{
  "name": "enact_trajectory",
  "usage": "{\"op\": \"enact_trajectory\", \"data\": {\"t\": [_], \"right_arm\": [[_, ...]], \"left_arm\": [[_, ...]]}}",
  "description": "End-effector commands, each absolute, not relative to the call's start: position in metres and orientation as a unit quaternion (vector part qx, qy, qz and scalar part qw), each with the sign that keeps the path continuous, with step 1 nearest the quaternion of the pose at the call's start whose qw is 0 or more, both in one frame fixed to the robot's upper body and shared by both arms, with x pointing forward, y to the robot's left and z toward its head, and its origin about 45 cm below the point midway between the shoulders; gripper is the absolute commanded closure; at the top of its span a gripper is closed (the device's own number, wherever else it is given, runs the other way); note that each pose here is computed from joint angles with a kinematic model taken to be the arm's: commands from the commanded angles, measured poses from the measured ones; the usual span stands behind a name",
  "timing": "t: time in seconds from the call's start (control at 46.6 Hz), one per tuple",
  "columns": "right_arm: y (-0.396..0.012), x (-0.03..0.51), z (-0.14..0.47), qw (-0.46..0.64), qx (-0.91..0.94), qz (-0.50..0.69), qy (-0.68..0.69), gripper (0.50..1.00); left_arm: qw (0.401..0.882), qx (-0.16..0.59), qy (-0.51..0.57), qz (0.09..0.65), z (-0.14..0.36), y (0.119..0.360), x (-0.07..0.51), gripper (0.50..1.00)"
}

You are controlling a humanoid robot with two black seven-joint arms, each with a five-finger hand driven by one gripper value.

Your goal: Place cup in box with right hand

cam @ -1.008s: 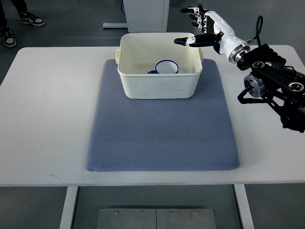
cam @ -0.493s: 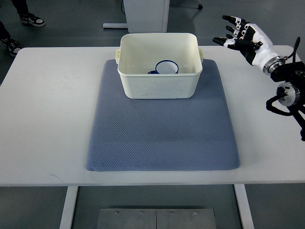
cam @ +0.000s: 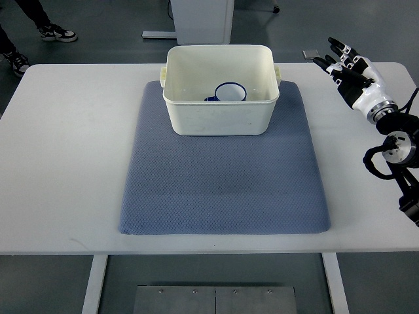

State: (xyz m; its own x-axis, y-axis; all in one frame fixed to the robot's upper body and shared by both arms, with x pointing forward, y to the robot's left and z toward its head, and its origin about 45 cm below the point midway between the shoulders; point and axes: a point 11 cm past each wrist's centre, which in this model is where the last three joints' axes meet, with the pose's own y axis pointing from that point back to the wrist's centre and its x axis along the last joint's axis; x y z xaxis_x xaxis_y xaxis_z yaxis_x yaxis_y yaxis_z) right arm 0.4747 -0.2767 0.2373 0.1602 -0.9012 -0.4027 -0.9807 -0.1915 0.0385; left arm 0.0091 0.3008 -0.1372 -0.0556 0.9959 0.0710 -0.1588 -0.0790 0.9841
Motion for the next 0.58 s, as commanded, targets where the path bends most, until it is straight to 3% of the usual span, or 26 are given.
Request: {"op": "enact_trajectory", "data": {"t": [0.0,0.558], "right_arm": [[-0.273,0.473,0.230,0.128,-0.745,0.188,0.627,0.500],[-0.262,0.466,0.198,0.158,-0.712,0.249,0.637,0.500]], "left_arm": [[0.507,0.464,0.451,0.569,-0.137,0.301,0.009,0.500],[0.507,0.464,0.451,0.570,-0.137,0.301,0.009,0.500]]}}
